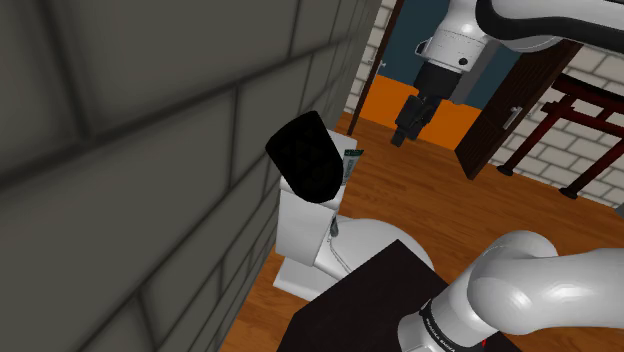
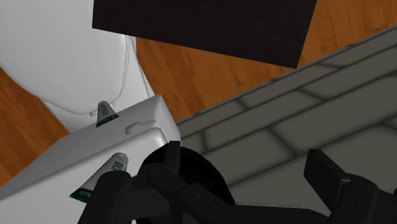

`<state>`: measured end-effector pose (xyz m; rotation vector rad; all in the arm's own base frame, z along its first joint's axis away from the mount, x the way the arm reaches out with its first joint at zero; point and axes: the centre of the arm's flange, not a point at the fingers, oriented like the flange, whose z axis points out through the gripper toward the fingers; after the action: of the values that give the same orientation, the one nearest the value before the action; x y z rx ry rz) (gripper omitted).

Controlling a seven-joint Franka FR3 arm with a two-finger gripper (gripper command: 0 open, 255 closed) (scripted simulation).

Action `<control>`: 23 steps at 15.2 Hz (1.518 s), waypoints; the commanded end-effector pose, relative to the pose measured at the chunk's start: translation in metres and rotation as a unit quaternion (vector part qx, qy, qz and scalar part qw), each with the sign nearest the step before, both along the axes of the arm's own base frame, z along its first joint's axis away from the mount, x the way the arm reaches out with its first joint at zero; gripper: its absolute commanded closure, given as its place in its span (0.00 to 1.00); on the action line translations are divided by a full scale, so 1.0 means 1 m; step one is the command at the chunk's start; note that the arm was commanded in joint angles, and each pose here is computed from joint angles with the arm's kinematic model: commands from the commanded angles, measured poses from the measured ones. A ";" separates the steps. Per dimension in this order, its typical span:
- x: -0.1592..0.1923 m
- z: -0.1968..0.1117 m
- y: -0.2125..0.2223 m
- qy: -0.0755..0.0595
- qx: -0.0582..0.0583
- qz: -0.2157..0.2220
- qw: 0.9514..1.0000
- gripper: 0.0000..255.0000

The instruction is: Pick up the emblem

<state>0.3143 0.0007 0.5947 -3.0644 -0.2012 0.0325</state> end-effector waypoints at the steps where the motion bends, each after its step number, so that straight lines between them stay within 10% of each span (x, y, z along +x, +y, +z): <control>1: 0.000 0.000 0.000 0.000 0.000 0.000 1.000 0.00; 6: 0.064 -0.012 -0.044 0.003 0.056 0.112 0.992 0.00; 12: 0.151 -0.033 -0.074 0.007 0.122 0.244 0.962 0.00; 17: 0.226 -0.053 -0.079 0.011 0.174 0.350 0.920 0.00; 23: 0.315 -0.076 -0.059 0.014 0.234 0.470 0.851 0.00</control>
<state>0.6143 -0.0624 0.5218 -2.2511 -1.3761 0.0661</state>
